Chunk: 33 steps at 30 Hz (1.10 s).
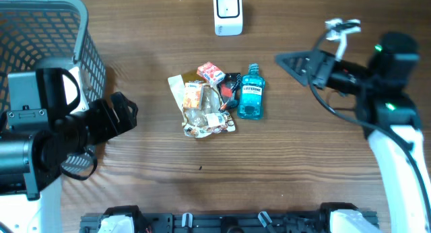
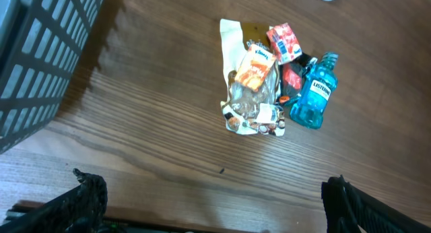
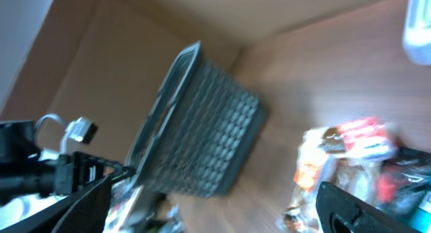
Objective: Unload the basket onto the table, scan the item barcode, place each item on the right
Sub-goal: 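Reach the right gripper to the pile toward the Listerine bottle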
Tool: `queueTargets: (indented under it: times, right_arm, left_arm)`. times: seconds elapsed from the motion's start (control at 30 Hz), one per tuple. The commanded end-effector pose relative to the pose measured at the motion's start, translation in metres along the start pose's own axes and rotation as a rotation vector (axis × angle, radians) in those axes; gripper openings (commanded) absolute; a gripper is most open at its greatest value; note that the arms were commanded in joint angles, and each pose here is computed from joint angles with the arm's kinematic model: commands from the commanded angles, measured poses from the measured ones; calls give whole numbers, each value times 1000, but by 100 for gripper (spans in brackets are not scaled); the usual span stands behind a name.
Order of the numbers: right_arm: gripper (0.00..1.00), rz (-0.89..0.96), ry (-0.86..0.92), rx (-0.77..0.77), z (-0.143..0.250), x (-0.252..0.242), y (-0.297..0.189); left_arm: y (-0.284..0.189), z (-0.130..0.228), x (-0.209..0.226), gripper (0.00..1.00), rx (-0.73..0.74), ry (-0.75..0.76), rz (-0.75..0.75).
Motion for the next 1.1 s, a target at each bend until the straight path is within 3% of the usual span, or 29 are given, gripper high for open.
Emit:
queueTargets:
  times: [0.0,0.07,0.2,0.33,0.53,0.8,1.07]
  right_arm:
    - [94,-16,75,148,32,-8,47]
    - [93,129,98,191,54,-31,72]
    - [91,612,104,302,113,-100,98]
    - [92,648,74,392,137,-104,105]
    - [98,641,53,356,128,-95,102]
    - [100,1019,16,222,83,-127,44]
    - [100,1088,41,269,94,-164,51]
  left_arm:
    - [-1,-2,-2,100,-7,18,5]
    - [-1,-1,-2,100,-6,18,4]
    - [-1,-1,-1,100,-3,17,2]
    - [-1,-1,-1,100,-3,17,2]
    - [-1,-1,-1,100,-3,17,2]
    - [-1,-1,-2,100,-4,17,3]
    - [-1,-1,-2,100,-4,18,3]
Point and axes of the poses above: each gripper's point midway between its finger pads, its own y axis out along the fingers, its own x axis along the line the jaws close on, z = x × y, the point moved 2 cm from there along -y, back along the fingers, and after that the axes turned 6 degrees about -y, right-handed, at the moved point
